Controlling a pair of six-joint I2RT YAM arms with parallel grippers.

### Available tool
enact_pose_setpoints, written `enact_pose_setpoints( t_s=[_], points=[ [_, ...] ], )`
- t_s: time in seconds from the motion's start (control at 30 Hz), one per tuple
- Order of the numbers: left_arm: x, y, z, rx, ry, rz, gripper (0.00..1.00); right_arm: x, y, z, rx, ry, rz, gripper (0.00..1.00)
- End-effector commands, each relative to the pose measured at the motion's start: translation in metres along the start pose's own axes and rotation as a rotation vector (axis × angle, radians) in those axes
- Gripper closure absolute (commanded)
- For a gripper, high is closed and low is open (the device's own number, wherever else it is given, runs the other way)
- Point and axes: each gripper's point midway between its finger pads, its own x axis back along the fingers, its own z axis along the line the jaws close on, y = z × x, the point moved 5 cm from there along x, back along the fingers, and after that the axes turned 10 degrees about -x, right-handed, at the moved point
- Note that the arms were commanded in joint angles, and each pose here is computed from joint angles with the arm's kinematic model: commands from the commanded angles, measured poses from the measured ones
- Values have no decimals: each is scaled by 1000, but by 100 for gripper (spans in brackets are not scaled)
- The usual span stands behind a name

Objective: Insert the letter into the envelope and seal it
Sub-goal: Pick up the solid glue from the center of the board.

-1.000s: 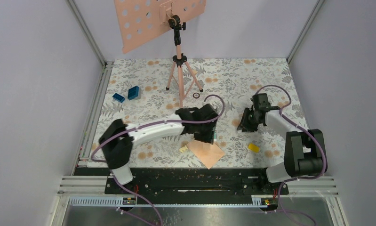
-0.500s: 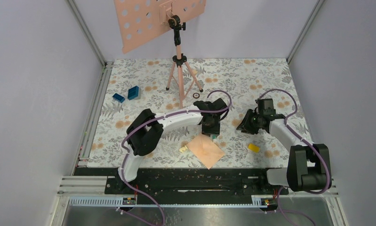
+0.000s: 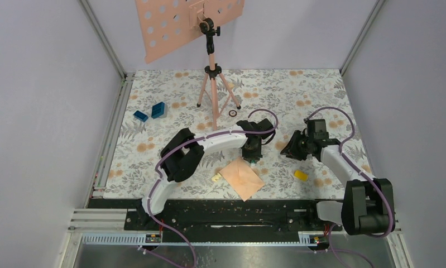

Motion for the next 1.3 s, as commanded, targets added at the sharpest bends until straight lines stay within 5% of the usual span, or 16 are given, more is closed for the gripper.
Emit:
enact_pose_setpoints(
  t_s=[0.0, 0.17, 0.47, 0.87, 1.27],
  points=[
    [1, 9, -4, -33, -7, -47, 96, 10, 2, 7, -1, 35, -33, 77],
    [65, 20, -20, -223, -258, -148, 100, 42, 14, 33, 0, 126, -75, 77],
    [240, -14, 4, -563, -828, -610, 100, 162, 33, 127, 128, 563, -292, 78],
    [283, -4, -3, -550, -1044, -663, 100, 238, 24, 195, 203, 1062, -260, 79],
    [286, 11, -5, -472, -1139, -657, 100, 212, 5, 195, 220, 1033, -140, 80]
  ],
)
